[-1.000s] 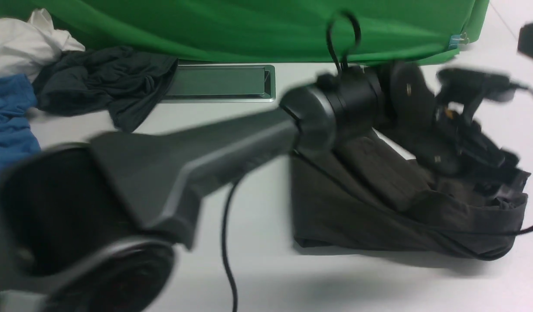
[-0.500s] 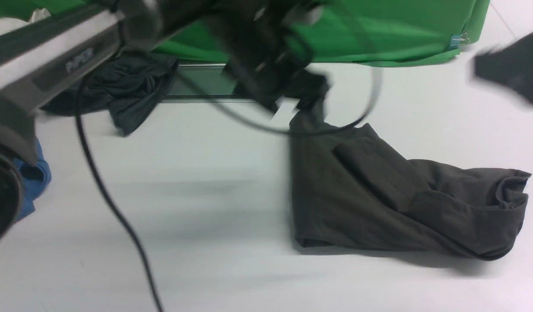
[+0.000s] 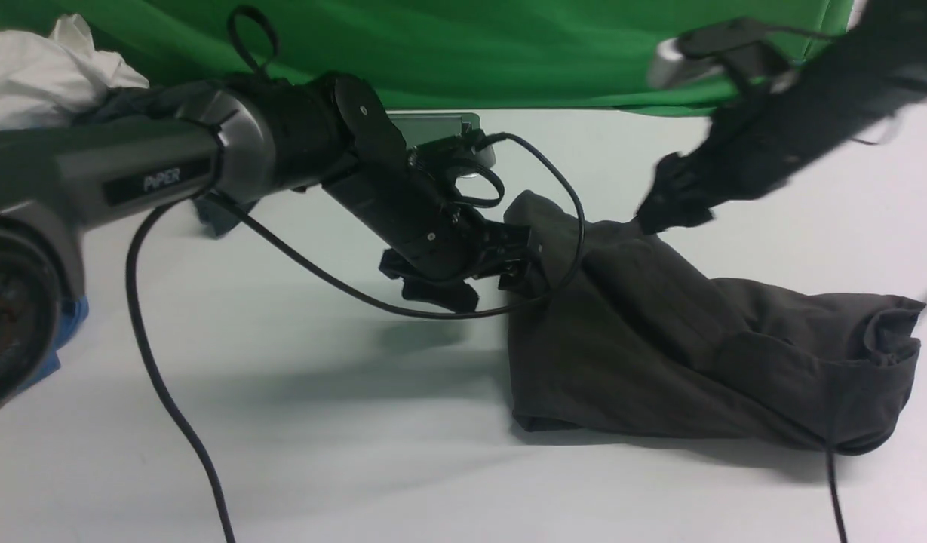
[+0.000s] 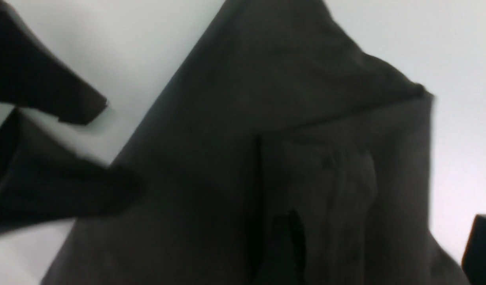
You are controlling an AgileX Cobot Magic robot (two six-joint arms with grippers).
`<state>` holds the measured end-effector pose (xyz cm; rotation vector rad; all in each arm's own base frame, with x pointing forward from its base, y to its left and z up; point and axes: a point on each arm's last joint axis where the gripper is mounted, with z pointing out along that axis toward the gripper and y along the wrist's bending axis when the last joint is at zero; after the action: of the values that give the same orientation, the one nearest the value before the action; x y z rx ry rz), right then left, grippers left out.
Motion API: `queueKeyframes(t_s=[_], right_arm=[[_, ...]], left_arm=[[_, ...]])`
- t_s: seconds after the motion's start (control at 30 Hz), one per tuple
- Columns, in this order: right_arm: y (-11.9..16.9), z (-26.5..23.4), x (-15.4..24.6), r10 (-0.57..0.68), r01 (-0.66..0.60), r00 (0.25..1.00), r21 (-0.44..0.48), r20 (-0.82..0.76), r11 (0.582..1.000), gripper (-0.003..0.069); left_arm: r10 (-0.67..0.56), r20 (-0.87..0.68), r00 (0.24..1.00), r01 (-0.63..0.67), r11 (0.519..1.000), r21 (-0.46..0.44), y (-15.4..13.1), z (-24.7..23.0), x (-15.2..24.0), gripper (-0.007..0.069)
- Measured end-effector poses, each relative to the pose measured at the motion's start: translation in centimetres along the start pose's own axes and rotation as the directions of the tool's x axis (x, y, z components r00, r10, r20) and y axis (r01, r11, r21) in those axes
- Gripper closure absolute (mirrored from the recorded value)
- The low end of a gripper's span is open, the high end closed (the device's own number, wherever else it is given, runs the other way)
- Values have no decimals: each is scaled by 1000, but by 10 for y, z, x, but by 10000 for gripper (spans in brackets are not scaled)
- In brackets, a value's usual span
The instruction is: Fold a long-sleeved shirt on a white desktop.
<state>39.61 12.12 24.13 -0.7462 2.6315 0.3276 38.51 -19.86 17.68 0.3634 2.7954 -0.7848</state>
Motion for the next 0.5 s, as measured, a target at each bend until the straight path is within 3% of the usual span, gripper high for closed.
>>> queueKeyframes(t_s=[0.23, 0.3, 0.33, 0.4, 0.5], right_arm=[[-17, 51, -7, 12, -17, 993, -47, -117, 999, 132], [-18, 59, -4, 11, -20, 989, -59, -148, 998, 174], [-17, 60, -4, 0, -12, 988, -75, -157, 997, 265], [-16, 59, -4, -4, -9, 988, -86, -153, 996, 346], [-15, 59, -5, -20, 4, 989, -104, -145, 995, 561]], left_arm=[[-4, -20, 1000, 4, 1000, 1, 5, 10, 2, -62], [-4, -17, 1000, 4, 1000, 1, 6, 12, 2, -61], [-7, -15, 1000, 7, 1000, 1, 7, 13, 1, -54], [-9, -14, 1000, 9, 1000, 1, 7, 14, 1, -50], [-10, -15, 1000, 10, 1000, 1, 8, 15, 2, -45]])
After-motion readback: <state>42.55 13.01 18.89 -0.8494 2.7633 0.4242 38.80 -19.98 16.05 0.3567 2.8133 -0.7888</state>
